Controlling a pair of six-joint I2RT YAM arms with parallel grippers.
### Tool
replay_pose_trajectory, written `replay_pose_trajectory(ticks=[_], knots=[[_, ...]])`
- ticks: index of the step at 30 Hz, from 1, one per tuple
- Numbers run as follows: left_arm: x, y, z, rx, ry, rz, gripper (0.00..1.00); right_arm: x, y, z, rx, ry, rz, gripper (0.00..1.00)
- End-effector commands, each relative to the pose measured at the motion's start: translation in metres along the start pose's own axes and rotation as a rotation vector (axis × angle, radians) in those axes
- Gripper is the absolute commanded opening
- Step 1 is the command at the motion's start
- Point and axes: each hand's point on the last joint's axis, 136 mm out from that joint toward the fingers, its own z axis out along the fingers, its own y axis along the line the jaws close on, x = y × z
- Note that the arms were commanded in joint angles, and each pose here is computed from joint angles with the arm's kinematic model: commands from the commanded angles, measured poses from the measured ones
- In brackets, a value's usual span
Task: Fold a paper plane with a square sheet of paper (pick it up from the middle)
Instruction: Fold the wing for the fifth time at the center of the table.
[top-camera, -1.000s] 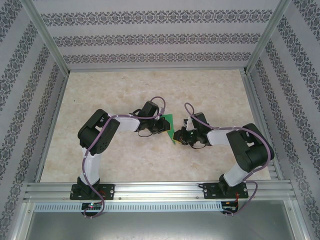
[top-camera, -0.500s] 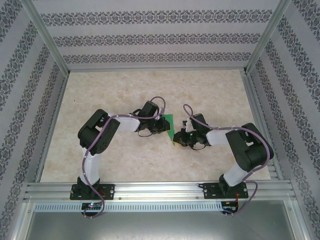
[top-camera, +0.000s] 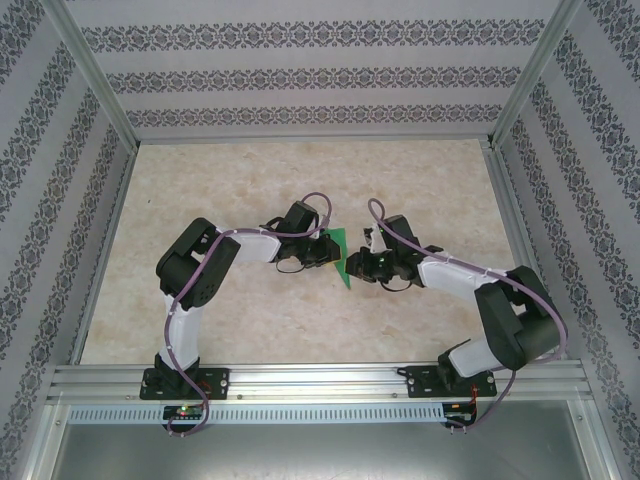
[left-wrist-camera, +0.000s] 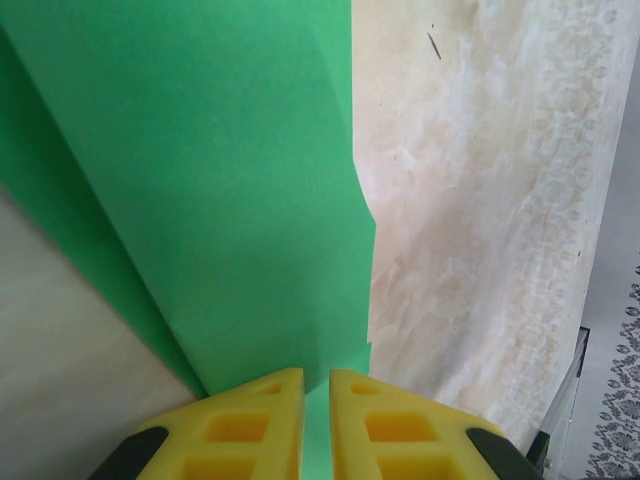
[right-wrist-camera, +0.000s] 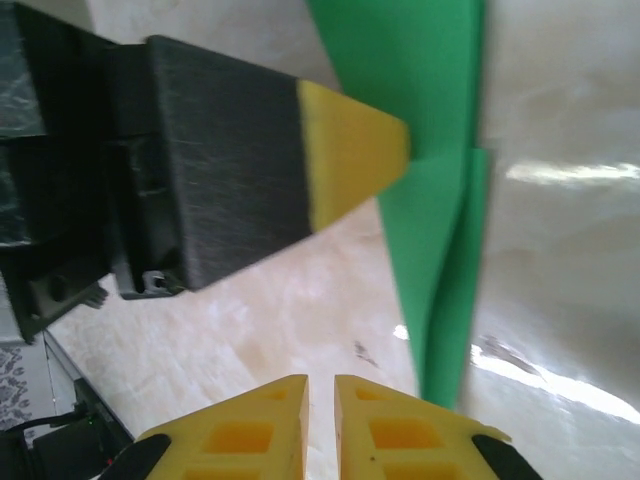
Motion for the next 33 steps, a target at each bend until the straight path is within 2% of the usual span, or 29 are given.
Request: replay_pose_trajectory(ticks=[1, 7, 13, 33], knots=[[0.019, 0.049, 0.014, -0.162, 0.042, -0.061, 0.16, -0.001, 0.008, 0.013, 0.009, 0.032, -0.048, 0.13], [0.019, 0.051, 0.014, -0.173, 0.04, -0.078, 0.16, 0.008, -0.01, 0.03, 0.078, 0.081, -0.033, 0.09], [0.018, 0.053, 0.015, -0.185, 0.045, -0.086, 0.16, 0.015, -0.03, 0.03, 0.147, 0.095, -0.017, 0.08], [0.019, 0.058, 0.016, -0.214, 0.053, -0.092, 0.17, 0.038, -0.056, 0.035, 0.18, 0.156, 0.022, 0.08]])
